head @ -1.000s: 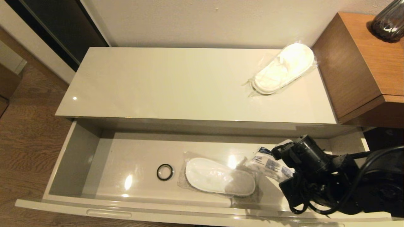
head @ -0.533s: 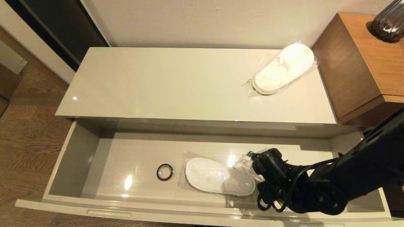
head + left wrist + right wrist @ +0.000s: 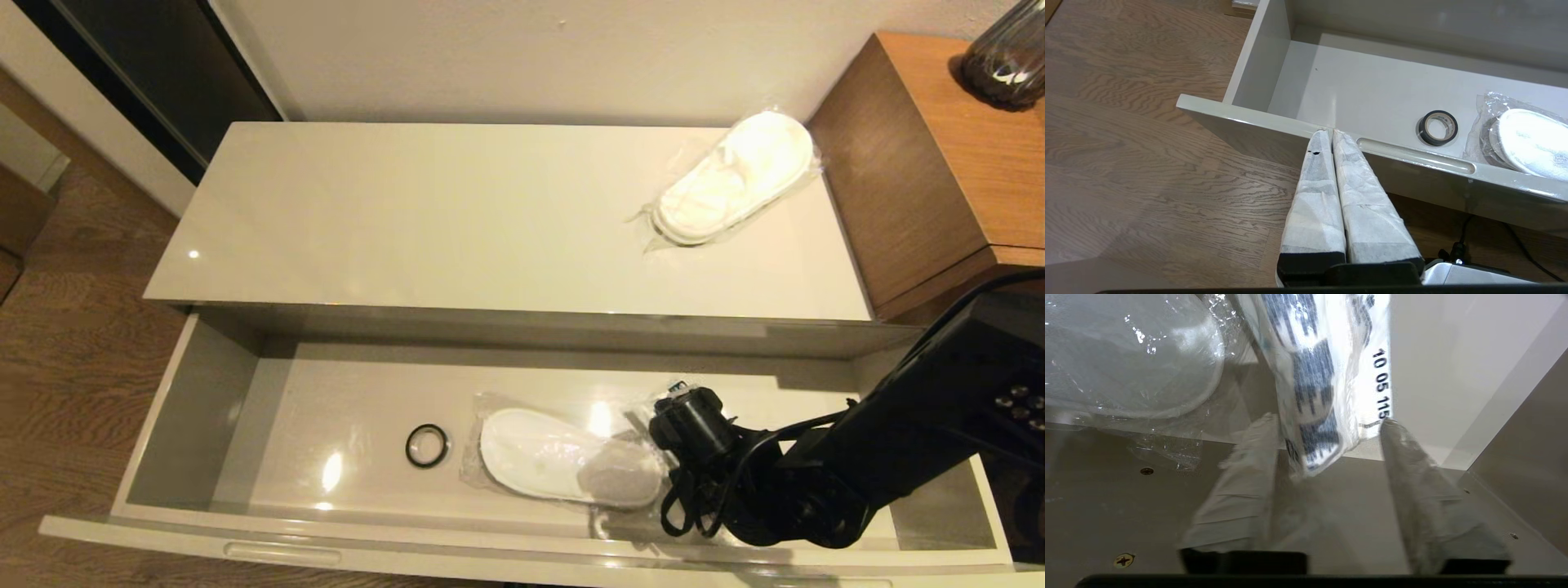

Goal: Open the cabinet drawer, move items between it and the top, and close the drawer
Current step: Put the tissue in the drawer, then pick up the disposable slippers on the table

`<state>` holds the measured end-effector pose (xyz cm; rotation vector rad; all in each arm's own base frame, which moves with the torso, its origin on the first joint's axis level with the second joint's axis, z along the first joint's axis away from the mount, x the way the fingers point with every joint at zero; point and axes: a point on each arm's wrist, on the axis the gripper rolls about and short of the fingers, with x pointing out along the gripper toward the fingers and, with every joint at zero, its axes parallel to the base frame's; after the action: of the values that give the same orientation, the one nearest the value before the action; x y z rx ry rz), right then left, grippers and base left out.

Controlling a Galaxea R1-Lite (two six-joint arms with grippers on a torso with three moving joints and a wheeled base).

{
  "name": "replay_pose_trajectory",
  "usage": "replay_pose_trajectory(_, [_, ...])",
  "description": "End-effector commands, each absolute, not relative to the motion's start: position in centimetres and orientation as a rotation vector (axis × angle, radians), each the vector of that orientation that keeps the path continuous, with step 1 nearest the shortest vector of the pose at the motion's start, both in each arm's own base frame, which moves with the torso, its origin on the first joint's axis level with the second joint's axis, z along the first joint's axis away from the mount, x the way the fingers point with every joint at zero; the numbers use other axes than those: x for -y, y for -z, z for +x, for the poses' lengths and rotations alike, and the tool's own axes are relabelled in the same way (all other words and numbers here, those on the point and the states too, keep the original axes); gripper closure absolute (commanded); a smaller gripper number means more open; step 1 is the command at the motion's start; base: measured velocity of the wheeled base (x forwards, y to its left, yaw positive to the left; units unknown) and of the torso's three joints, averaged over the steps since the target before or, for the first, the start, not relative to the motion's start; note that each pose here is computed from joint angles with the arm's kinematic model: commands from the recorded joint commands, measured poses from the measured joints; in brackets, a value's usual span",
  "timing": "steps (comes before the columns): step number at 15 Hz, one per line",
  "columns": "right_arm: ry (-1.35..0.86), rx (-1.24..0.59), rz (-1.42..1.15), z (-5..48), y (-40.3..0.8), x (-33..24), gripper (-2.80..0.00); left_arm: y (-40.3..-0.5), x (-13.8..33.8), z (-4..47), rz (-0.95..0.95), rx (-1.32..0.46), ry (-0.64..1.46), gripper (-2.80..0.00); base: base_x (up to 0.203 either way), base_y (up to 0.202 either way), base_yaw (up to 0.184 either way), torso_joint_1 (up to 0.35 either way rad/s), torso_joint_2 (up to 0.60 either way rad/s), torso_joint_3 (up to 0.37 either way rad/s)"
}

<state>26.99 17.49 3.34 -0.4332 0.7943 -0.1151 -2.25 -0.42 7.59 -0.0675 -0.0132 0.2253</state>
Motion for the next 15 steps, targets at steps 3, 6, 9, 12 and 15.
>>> replay_pose_trajectory(3, [0.108,-0.746,-0.396,26.2,-6.0,-16.9,-2.8,-7.5,0.5,-2.5,-0.065,0.052,-0.225,0.0,0.0,0.0,0.0,0.0,0.0,0.0])
replay_pose_trajectory(6, [0.094,-0.691,-0.352,24.2,-10.4,-15.8,-2.8,-7.5,0.5,-2.5,-0.065,0.052,-0.225,0.0,0.0,0.0,0.0,0.0,0.0,0.0])
replay_pose_trajectory(9, [0.09,-0.636,-0.307,21.1,-15.7,-13.6,-2.8,-7.5,0.5,-2.5,-0.065,0.052,-0.225,0.0,0.0,0.0,0.0,0.0,0.0,0.0])
replay_pose_trajectory(12, [0.101,-0.618,-0.274,17.3,-19.4,-10.8,0.0,-7.5,0.5,-2.5,-0.059,0.05,-0.224,0.0,0.0,0.0,0.0,0.0,0.0,0.0])
replay_pose_trajectory(15, [0.173,-0.698,-0.192,13.4,-20.3,-7.9,0.0,-7.5,0.5,-2.5,-0.059,0.05,-0.227,0.0,0.0,0.0,0.0,0.0,0.0,0.0])
